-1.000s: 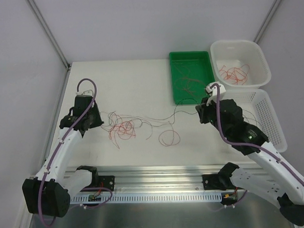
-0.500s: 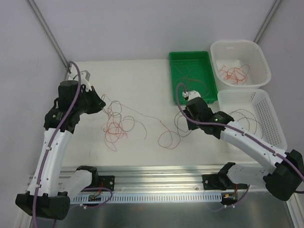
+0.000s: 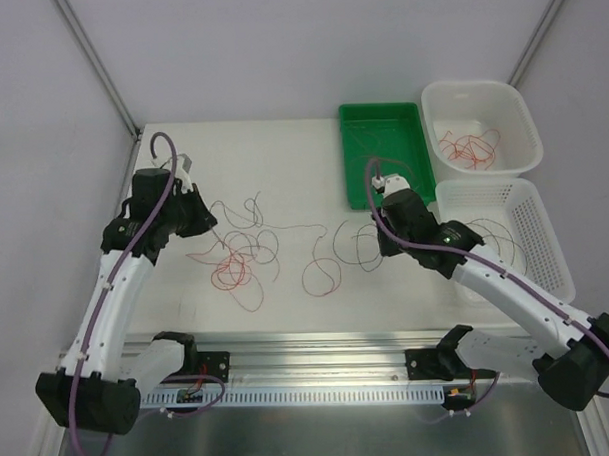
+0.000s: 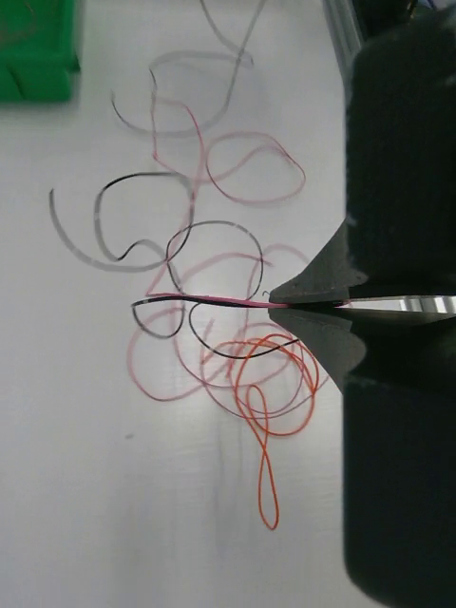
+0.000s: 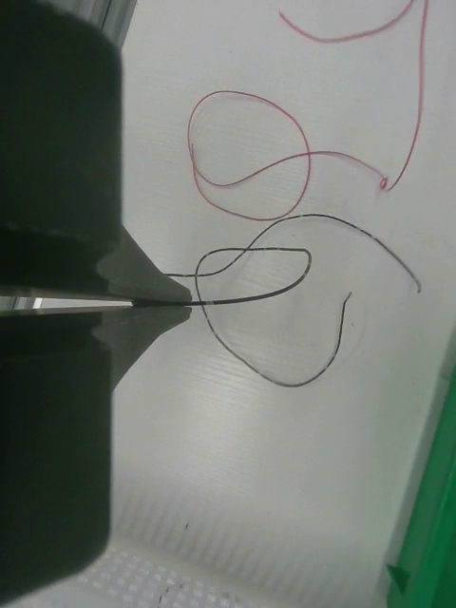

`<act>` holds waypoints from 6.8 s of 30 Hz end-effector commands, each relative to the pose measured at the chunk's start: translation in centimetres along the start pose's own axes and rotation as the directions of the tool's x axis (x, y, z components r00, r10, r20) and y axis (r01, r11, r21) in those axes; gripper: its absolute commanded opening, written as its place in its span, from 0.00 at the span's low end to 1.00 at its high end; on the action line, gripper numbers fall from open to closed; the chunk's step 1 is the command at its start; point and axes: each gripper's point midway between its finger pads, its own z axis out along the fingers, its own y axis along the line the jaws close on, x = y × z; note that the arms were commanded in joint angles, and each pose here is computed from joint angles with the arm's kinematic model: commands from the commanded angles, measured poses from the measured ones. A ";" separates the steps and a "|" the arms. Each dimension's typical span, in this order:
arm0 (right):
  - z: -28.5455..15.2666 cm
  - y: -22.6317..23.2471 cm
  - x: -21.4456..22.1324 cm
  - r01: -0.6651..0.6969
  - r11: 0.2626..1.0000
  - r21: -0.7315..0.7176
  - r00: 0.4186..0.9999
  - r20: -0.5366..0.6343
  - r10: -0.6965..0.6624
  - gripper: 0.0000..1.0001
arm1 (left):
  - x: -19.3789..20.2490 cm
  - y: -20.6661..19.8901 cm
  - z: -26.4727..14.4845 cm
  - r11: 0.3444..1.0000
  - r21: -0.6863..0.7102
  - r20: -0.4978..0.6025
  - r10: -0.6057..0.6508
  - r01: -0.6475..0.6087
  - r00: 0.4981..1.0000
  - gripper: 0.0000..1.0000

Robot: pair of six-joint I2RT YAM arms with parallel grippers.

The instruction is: Untangle the cables

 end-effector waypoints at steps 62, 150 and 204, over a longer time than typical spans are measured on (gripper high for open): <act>1.8 10.6 -5.4 -0.011 0.904 -0.427 0.997 0.069 0.045 0.84 | 10.0 5.0 5.8 0.995 -0.098 -0.285 -0.037 0.009 0.958 0.96; 0.7 0.9 1.1 -0.117 0.976 -0.185 0.991 -0.079 0.104 0.39 | -8.2 -6.0 -6.5 0.978 0.209 0.122 -0.038 0.012 0.992 0.00; -13.9 13.0 -12.9 0.173 0.908 -0.383 0.925 0.379 -0.016 0.01 | 7.3 11.2 5.0 0.910 -0.410 -0.244 -0.048 -0.058 0.969 0.00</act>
